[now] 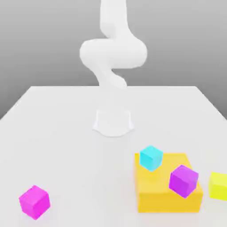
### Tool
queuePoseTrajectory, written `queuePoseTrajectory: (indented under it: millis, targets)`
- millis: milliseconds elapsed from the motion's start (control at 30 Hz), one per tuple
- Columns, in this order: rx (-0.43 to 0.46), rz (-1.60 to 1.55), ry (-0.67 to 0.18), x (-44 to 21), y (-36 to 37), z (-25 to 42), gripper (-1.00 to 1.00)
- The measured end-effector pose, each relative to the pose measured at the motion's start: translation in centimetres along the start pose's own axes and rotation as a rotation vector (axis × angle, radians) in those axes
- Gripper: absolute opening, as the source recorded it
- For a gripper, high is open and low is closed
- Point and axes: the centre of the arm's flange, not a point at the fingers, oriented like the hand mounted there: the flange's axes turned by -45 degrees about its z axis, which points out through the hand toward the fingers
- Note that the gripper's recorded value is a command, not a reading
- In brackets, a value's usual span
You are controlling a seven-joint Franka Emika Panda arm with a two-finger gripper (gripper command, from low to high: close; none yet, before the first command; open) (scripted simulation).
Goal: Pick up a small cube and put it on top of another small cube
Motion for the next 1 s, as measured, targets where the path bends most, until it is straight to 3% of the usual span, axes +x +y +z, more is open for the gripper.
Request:
queuePoseTrajectory:
  millis: [400, 867, 1000]
  targets:
    - [-0.049, 0.218, -0.326, -5.9, 9.7, 21.9, 0.00]
    - [-0.212, 0.465, -0.680, -25.0, 21.0, 38.6, 0.00]
    - [-0.225, 0.477, -0.701, -29.1, 21.8, 42.3, 0.00]
